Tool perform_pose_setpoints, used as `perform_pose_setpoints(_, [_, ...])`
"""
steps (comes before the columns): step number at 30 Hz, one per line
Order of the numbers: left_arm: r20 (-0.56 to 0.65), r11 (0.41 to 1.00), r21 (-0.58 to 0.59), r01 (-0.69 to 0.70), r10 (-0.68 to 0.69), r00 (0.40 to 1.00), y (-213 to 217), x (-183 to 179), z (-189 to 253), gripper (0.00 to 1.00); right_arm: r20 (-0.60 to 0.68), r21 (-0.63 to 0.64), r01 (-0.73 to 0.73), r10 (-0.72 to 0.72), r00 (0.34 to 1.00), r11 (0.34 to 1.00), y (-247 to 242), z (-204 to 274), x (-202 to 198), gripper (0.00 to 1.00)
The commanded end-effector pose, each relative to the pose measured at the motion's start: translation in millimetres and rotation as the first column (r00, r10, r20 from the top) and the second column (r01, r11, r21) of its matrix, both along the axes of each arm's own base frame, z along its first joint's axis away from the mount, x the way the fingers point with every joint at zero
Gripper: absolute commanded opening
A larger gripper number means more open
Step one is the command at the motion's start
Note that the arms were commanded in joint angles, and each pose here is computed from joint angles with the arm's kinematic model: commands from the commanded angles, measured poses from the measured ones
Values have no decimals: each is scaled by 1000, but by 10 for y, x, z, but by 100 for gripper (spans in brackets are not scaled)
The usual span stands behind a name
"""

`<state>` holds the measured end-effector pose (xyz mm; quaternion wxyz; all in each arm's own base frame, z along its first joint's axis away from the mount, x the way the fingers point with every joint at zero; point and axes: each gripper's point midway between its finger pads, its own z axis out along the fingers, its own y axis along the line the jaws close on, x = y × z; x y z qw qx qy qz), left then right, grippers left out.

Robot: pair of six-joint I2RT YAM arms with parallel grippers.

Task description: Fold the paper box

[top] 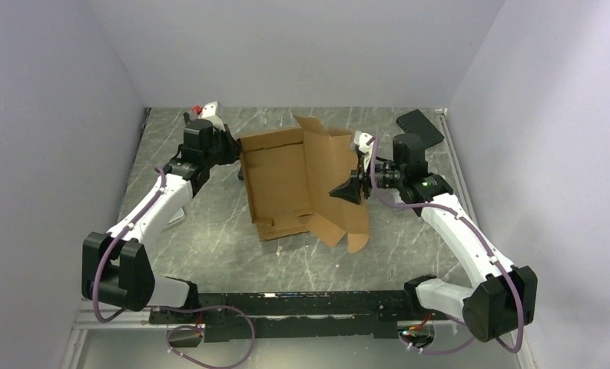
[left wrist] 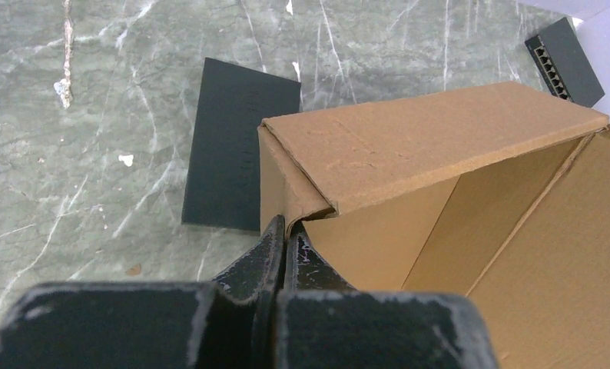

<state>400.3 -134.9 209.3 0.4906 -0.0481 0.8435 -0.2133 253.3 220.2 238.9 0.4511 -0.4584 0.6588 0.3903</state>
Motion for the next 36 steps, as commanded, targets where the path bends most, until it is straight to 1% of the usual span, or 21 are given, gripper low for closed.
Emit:
perform_pose_setpoints(1, [45, 997, -67, 49, -46, 998, -263, 30, 269, 0, 9, -8, 31, -31, 999, 999, 63, -63, 87, 48])
perform_pose_setpoints(5, [26, 998, -53, 40, -39, 999, -296, 53, 226, 0, 1, 2, 38, -38, 999, 999, 87, -48, 87, 37])
perform_pose_setpoints(9, [17, 999, -38, 35, -34, 999, -346, 63, 217, 0, -8, 15, 36, -36, 999, 999, 102, -34, 65, 31])
perform_pose_setpoints(12, [14, 999, -27, 25, -25, 1000, -359, 73, 215, 4, -13, 20, 41, -41, 999, 999, 106, -30, 66, 26])
perform_pose_setpoints(16, [14, 999, -25, 28, -28, 1000, -399, 70, 220, 12, -22, 30, 38, -38, 999, 999, 117, -31, 56, 23])
perform_pose_setpoints(23, [29, 998, -25, 58, -58, 998, -484, 55, 256, 22, -28, 35, 42, -41, 999, 998, 119, -32, 55, 22])
perform_pose_setpoints(26, [28, 998, -17, 66, -66, 997, -506, 51, 251, 24, -28, 40, 40, -38, 999, 998, 121, -25, 49, 21])
perform_pose_setpoints(29, [22, 998, -1, 65, -65, 998, -507, 65, 228, 23, -32, 41, 35, -34, 999, 999, 127, -29, 39, 21])
perform_pose_setpoints(31, [20, 998, 14, 61, -61, 998, -501, 86, 221, 19, -33, 43, 30, -28, 999, 999, 131, -27, 29, 21])
perform_pose_setpoints(35, [22, 997, 40, 68, -69, 997, -511, 133, 245, 0, -31, 45, 25, -23, 999, 999, 131, -21, 18, 21])
perform_pose_setpoints(36, [20, 997, 48, 68, -69, 997, -515, 142, 245, 0, -30, 45, 24, -22, 999, 999, 131, -18, 14, 21])
